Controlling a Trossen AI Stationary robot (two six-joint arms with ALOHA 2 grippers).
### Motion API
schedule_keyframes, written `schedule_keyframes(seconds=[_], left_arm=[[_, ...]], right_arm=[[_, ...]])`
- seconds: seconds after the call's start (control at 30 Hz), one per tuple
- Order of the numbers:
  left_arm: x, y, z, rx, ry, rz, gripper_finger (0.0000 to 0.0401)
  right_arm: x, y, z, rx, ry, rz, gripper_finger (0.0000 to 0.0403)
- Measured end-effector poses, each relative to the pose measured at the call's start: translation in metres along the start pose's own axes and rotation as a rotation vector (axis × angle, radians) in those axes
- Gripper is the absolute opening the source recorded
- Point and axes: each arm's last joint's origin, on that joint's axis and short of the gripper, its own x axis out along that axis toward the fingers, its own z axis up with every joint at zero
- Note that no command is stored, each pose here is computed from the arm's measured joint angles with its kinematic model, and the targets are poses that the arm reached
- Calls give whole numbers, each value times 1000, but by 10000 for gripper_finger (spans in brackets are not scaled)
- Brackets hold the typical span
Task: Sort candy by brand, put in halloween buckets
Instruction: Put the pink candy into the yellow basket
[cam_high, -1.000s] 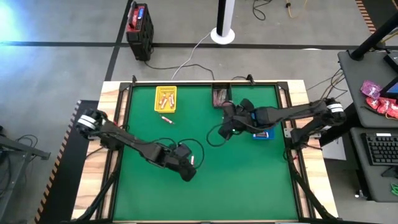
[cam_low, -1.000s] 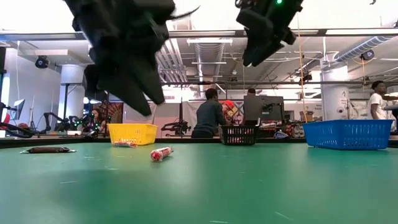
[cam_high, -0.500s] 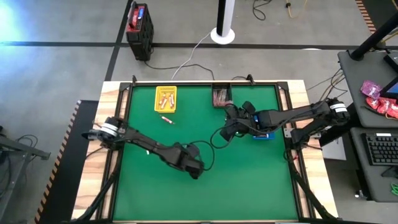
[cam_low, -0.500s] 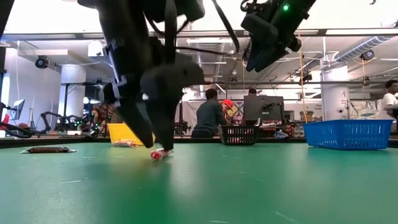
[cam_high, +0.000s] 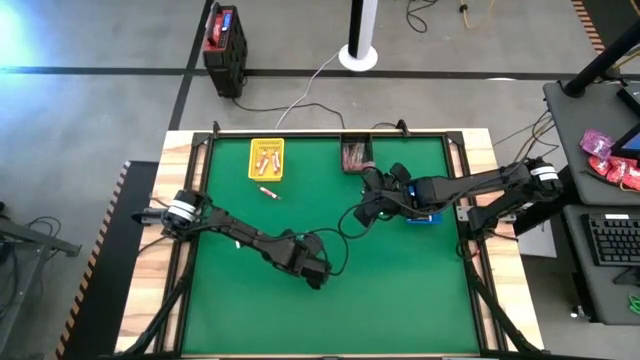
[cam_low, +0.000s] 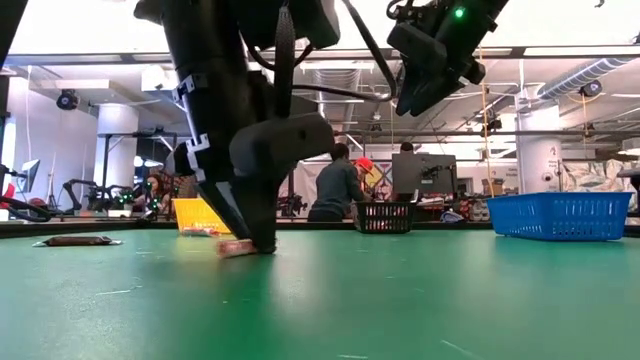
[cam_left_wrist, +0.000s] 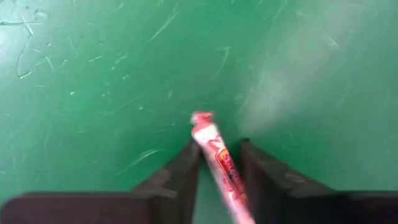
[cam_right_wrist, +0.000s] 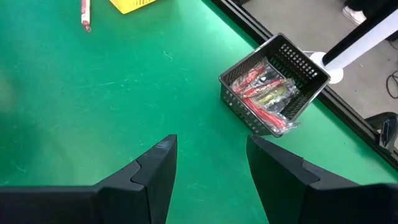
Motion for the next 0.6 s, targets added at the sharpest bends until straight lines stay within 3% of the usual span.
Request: schedule_keyframes(seconds=[0.13, 0.4, 0.6], left_arm=[[-2, 0, 1, 42, 7, 1, 19], [-30, 4, 11, 180, -6, 30, 24], [-84, 41, 22, 199, -139, 116, 14]], right_arm=[[1, 0, -2, 0, 5, -3, 187], [6, -1, -10, -3, 29, -12, 187], [11, -2, -18, -5, 49, -22, 187]])
